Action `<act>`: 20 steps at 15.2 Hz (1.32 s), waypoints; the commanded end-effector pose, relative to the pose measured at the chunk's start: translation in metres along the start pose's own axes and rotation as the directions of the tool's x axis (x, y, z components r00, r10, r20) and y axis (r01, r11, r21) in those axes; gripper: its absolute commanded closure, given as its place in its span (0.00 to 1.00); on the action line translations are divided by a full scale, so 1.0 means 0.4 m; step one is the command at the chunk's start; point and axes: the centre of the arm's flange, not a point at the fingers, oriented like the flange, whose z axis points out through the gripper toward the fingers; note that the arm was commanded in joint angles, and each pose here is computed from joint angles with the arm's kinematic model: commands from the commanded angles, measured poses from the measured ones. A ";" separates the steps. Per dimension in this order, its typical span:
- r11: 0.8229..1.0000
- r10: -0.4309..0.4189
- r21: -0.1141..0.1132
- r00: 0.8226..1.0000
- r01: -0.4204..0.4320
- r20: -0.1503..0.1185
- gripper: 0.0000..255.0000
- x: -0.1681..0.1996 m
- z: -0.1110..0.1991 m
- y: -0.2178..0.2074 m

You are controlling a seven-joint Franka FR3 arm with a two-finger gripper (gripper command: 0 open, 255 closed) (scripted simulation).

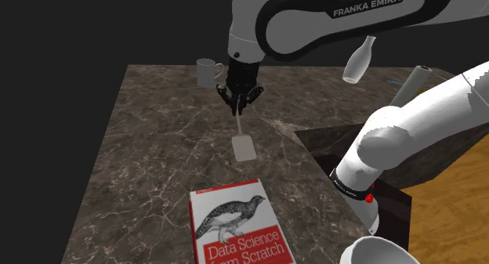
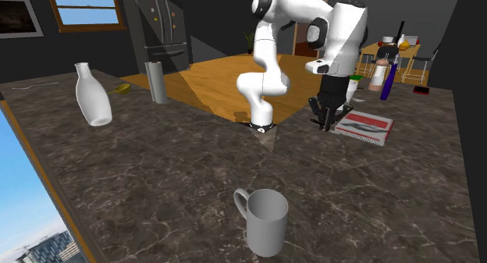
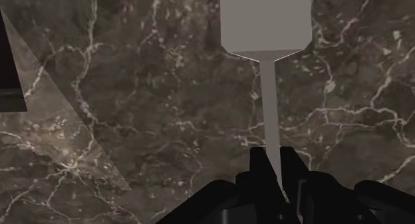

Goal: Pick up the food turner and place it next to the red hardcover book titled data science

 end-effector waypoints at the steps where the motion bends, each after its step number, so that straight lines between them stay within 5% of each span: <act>1: 1.000 0.001 0.000 1.000 -0.001 0.001 1.00 -0.039 0.001 -0.053; 6: 1.000 0.001 0.000 1.000 -0.001 0.001 1.00 -0.123 -0.005 -0.174; 20: 1.000 0.001 0.000 1.000 -0.001 0.001 1.00 -0.136 0.189 -0.174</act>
